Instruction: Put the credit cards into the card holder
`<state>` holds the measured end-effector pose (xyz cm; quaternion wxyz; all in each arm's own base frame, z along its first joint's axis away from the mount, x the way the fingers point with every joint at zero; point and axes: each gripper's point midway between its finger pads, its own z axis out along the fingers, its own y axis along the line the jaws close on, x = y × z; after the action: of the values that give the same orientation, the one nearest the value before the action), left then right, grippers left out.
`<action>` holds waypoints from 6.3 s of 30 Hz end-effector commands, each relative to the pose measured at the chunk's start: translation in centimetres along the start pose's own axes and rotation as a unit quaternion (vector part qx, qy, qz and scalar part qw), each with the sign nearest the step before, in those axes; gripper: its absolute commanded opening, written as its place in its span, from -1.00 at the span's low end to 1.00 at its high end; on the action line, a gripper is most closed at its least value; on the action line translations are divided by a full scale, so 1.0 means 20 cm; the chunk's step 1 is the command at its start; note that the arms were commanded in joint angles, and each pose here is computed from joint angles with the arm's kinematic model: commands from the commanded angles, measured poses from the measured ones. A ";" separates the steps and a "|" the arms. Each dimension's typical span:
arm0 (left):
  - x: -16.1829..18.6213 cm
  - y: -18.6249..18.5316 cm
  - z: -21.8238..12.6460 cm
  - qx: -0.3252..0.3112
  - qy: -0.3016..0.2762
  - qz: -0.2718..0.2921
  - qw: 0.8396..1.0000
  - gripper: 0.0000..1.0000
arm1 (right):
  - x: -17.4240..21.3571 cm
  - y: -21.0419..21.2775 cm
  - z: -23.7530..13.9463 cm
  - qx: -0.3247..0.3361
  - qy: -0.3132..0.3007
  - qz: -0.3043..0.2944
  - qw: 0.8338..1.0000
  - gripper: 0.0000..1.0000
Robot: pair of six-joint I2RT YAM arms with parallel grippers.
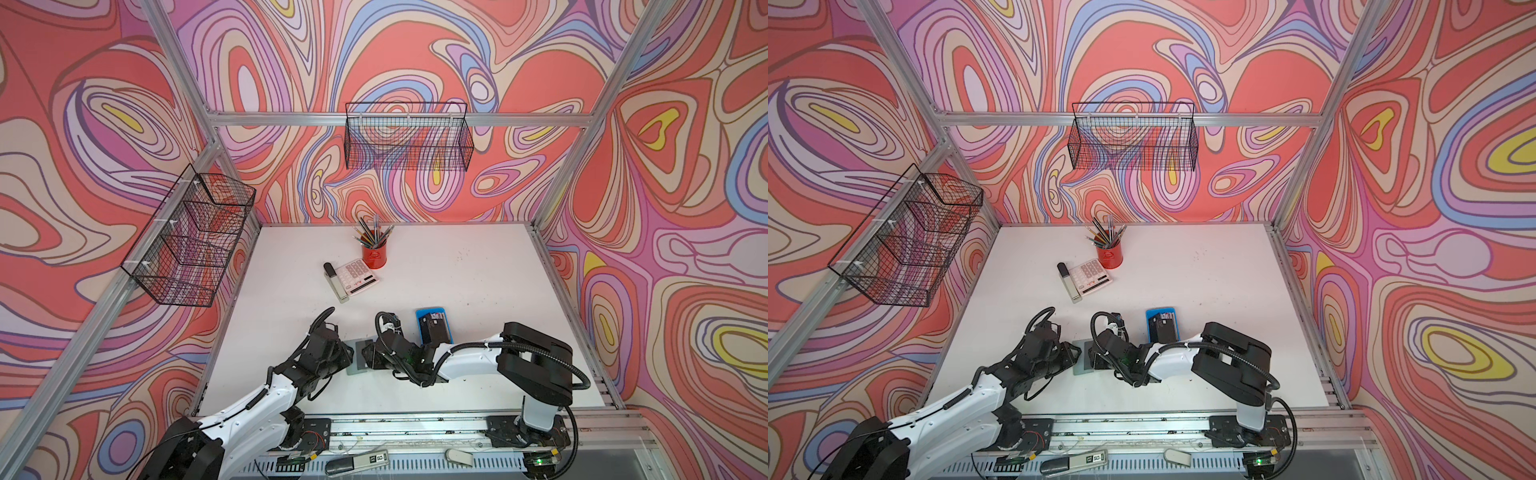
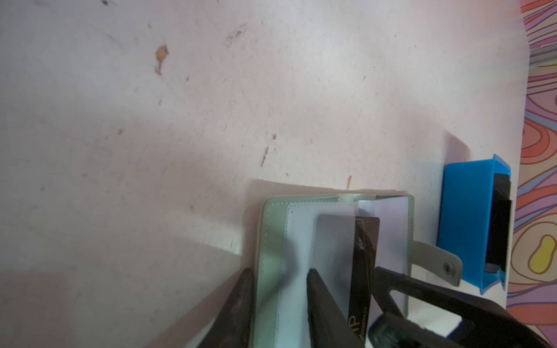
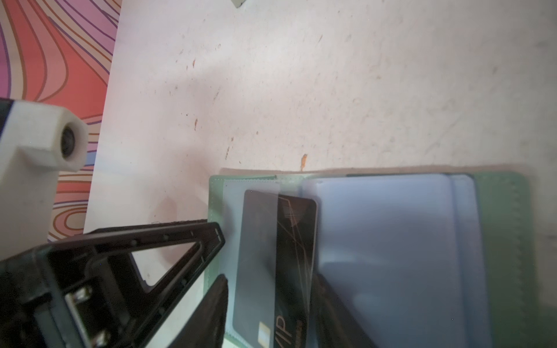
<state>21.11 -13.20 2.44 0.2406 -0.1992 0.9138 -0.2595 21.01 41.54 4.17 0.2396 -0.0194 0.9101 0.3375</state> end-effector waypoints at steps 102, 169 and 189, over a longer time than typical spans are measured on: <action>-0.06 -0.34 0.09 0.082 0.075 0.031 0.993 -0.56 | 0.13 0.02 0.05 -0.038 0.020 0.006 0.999 -0.01; -0.38 0.20 -0.65 -0.154 -0.213 0.086 0.961 0.07 | -0.51 -0.10 -0.79 0.100 -0.140 -0.077 0.982 0.47; -0.26 -0.24 -0.48 0.060 -0.111 0.129 0.984 0.04 | -0.50 -0.65 -0.83 0.253 -0.059 -0.049 0.964 0.72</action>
<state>20.24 -5.56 12.02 0.3856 -0.1551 0.9009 -0.1250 25.53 20.26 11.00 0.2989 0.0155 0.9501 0.0885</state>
